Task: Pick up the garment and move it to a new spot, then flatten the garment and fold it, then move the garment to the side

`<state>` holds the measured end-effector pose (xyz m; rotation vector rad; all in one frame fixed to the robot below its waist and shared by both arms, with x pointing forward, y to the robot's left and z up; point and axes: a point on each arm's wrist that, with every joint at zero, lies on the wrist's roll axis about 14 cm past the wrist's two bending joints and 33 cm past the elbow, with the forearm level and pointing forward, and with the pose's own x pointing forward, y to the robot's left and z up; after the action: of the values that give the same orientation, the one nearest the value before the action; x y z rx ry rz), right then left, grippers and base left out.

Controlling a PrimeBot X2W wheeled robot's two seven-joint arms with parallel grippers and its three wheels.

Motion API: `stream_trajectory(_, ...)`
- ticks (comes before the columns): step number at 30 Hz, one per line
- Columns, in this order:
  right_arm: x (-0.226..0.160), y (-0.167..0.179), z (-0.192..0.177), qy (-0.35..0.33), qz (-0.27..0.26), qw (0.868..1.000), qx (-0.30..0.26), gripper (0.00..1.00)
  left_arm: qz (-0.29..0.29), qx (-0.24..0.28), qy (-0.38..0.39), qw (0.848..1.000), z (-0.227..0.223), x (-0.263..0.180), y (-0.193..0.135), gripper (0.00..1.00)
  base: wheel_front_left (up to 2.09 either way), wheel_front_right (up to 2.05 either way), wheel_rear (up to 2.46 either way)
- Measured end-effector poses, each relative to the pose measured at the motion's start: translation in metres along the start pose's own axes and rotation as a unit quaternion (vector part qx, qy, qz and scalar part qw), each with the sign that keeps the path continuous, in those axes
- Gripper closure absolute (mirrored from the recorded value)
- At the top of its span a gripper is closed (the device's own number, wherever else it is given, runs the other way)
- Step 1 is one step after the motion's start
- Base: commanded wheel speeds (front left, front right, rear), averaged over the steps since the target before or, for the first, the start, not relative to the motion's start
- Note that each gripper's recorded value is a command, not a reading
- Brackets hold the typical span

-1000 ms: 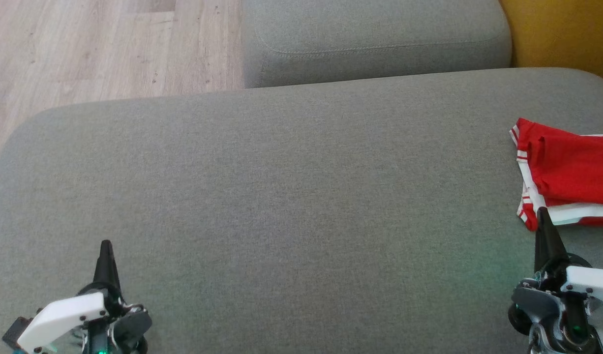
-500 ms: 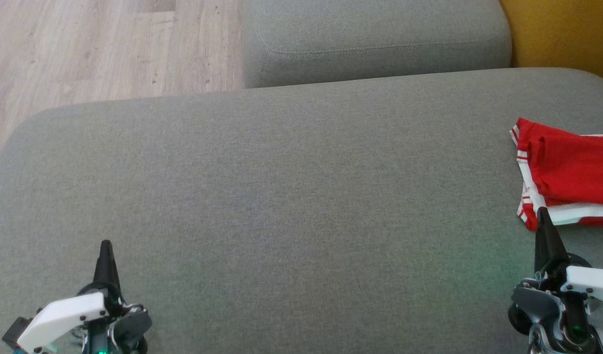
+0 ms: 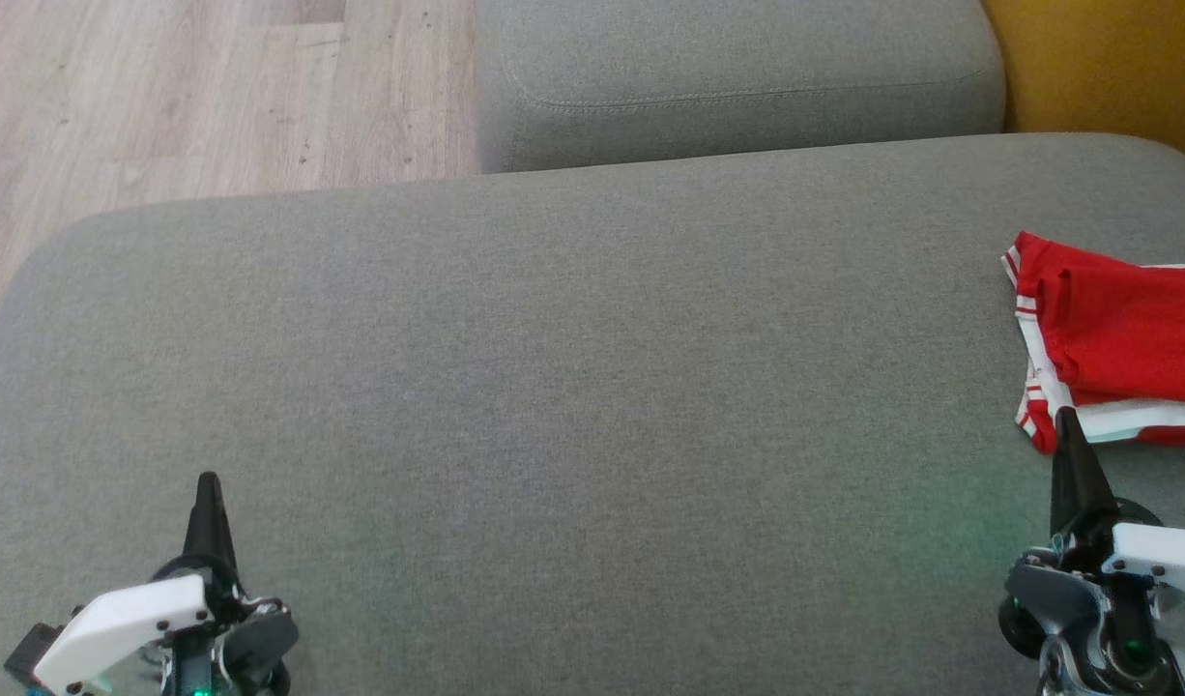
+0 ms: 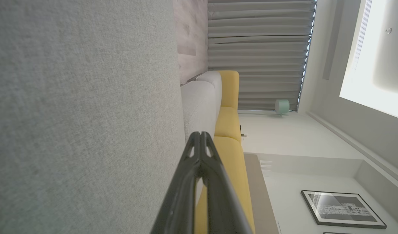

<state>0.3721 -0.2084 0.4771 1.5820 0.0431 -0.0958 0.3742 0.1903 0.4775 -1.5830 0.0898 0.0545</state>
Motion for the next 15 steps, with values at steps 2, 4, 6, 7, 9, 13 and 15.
stream_trajectory(2,0.0000,0.0000,0.0000,0.000,0.000,1.000,0.000,1.00,0.000,0.000,0.000,1.000,0.0000,0.0000,0.0000,1.00,0.00,0.00,0.00)
stream_trajectory(4,0.0000,0.0000,0.0000,0.000,0.000,1.000,0.000,1.00,0.000,0.000,0.000,1.000,0.0000,0.0000,0.0000,1.00,0.00,0.00,0.00)
stream_trajectory(6,0.0000,0.0000,0.0000,0.000,0.000,1.000,0.000,1.00,0.000,0.000,0.000,1.000,0.0000,0.0000,0.0000,1.00,0.00,0.00,0.00)
stream_trajectory(7,0.0000,0.0000,0.0000,0.000,0.000,1.000,0.000,1.00,0.000,0.000,0.000,1.000,0.0000,0.0000,0.0000,1.00,0.00,0.00,0.00)
stream_trajectory(9,0.0000,0.0000,0.0000,0.000,0.000,1.000,0.000,1.00,0.000,0.000,0.000,1.000,0.0000,0.0000,0.0000,1.00,0.00,0.00,0.00)
stream_trajectory(13,0.0000,0.0000,0.0000,0.000,0.000,1.000,0.000,1.00,0.000,0.000,0.000,1.000,0.0000,0.0000,0.0000,1.00,0.00,0.00,0.00)
stream_trajectory(15,0.0000,0.0000,0.0000,0.000,0.000,1.000,0.000,1.00,0.000,0.000,0.000,1.000,0.0000,0.0000,0.0000,1.00,0.00,0.00,0.00)
